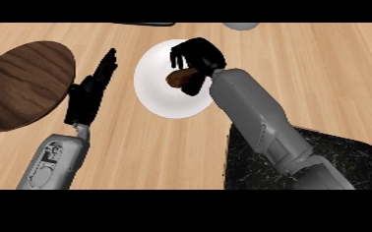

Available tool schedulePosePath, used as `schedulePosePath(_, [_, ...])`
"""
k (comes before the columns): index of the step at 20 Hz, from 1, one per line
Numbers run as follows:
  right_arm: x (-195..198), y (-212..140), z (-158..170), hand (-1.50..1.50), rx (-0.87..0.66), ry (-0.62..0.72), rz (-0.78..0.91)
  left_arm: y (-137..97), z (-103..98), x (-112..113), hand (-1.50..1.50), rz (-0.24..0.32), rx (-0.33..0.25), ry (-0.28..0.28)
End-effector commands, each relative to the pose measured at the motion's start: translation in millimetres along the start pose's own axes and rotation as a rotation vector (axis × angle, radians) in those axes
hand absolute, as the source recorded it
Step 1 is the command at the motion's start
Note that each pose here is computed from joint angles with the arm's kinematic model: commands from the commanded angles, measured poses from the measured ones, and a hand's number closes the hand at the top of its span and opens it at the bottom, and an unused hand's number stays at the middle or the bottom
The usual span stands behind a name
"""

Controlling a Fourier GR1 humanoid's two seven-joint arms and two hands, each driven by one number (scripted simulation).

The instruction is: Pick the sweet potato from the tray and place it in the plate

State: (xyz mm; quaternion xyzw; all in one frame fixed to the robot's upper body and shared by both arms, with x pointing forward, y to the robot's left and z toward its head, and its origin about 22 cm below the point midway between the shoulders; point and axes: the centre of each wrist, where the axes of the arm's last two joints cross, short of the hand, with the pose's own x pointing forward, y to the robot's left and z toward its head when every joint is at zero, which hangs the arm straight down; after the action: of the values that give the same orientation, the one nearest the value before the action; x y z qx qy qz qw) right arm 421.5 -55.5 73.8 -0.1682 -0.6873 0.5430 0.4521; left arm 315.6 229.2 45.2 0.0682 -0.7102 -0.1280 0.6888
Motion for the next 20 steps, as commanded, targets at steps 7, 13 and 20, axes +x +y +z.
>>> schedulePosePath(7, [-15, 26, 10, -1.50, 0.039, 0.050, -0.172, 0, -10, 3, 0.00, 0.002, -0.023, -0.012])
schedulePosePath(13, [-17, 22, 16, -1.50, -0.124, -0.014, -0.516, 9, -8, 6, 0.00, -0.004, -0.014, -0.014])
schedulePosePath(20, [-36, -5, 10, -1.50, -0.298, 0.094, -0.696, 10, 8, -14, 0.00, -0.013, 0.047, 0.003])
